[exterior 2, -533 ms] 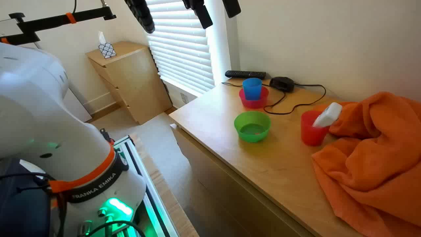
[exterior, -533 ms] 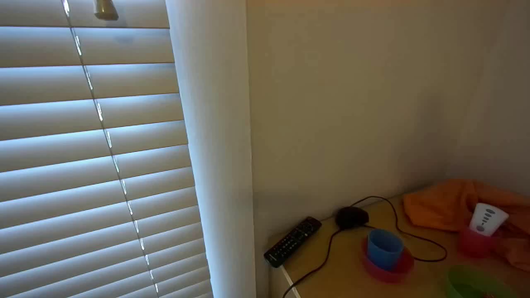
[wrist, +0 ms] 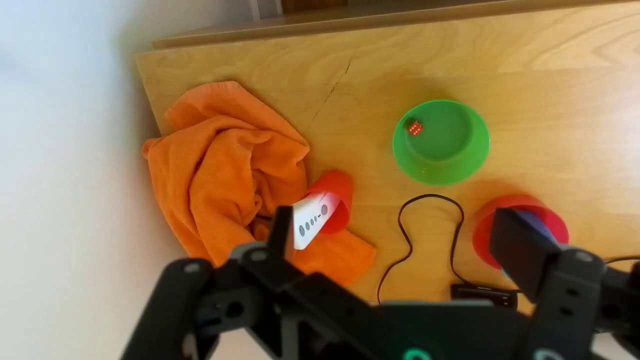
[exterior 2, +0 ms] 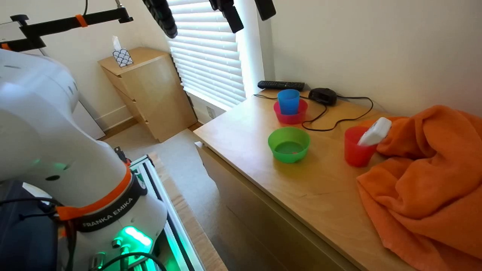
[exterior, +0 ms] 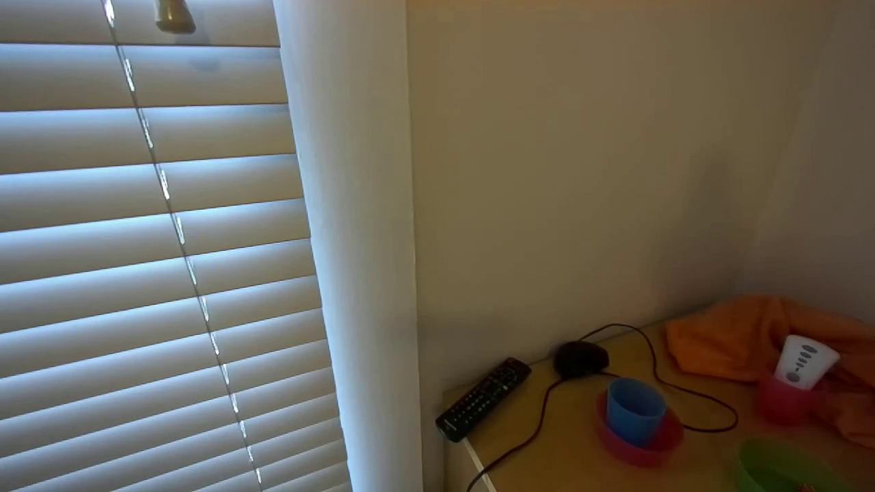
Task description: Put the blue cup in the green bowl
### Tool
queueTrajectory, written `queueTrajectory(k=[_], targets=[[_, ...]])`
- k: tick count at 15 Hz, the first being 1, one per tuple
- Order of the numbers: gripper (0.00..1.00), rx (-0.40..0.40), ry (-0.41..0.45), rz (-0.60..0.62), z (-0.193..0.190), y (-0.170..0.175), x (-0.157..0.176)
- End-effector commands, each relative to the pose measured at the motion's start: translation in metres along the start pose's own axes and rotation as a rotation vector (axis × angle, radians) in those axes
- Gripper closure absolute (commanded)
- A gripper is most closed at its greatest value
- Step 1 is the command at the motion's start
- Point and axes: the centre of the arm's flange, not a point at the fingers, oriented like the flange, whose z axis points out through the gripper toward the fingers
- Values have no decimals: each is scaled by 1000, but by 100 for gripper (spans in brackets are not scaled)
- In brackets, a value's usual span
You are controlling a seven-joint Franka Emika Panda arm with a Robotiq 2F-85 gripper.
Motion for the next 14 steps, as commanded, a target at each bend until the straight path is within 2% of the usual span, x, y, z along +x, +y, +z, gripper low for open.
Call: queueTrajectory(k=[1, 5, 7, 9, 11, 14], targets=[[0, 33, -38, 52, 9, 13, 21], [0, 158, -64, 72, 39, 73, 62], [0, 235, -59, 67, 58, 86, 92], [0, 304, -81, 48, 86, 73, 126], [0, 343, -154, -6, 117, 39, 150], [0, 336, -285, -114, 161, -19, 179]])
